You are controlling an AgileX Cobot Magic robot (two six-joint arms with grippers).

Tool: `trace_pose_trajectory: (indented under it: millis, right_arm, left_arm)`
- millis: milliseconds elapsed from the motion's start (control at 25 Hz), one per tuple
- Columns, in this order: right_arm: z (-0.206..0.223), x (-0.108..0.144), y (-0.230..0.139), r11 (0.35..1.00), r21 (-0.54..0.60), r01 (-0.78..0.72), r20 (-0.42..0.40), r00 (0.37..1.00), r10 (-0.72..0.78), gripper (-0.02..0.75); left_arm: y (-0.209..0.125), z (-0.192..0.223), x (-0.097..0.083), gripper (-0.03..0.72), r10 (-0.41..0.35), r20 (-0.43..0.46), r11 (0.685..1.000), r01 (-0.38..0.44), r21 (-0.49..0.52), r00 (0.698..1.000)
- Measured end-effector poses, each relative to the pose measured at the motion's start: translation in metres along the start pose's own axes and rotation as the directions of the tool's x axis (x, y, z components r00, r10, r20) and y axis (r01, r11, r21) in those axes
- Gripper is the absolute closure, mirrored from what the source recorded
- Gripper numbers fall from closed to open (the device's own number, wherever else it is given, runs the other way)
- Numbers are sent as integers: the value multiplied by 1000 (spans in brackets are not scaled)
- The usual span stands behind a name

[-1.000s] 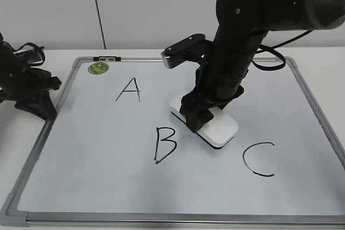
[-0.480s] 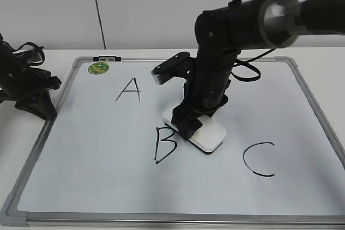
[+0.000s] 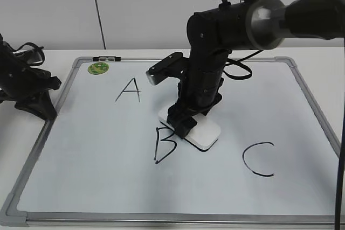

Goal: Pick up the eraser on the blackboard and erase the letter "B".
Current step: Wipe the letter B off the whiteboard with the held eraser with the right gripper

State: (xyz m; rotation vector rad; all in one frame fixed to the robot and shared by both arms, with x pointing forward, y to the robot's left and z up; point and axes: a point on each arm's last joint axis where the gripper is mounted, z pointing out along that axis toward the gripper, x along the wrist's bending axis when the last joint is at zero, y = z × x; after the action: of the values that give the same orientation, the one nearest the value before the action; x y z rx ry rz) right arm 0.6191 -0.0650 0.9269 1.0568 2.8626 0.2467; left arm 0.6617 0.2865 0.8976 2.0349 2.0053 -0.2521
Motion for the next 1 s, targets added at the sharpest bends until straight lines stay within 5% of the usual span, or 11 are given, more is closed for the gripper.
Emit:
trace_pose_trajectory:
  millis: [600, 1000]
  right_arm:
    - [5, 108, 23, 961, -12, 275, -4, 962, -275, 210]
    - [7, 110, 24, 971, -1, 238, 73, 969, -237, 210]
  left_arm:
    - [0, 0, 0, 656, 0, 0, 1000, 0, 0, 1000]
    - [0, 0, 0, 656, 0, 0, 1000, 0, 1, 1000]
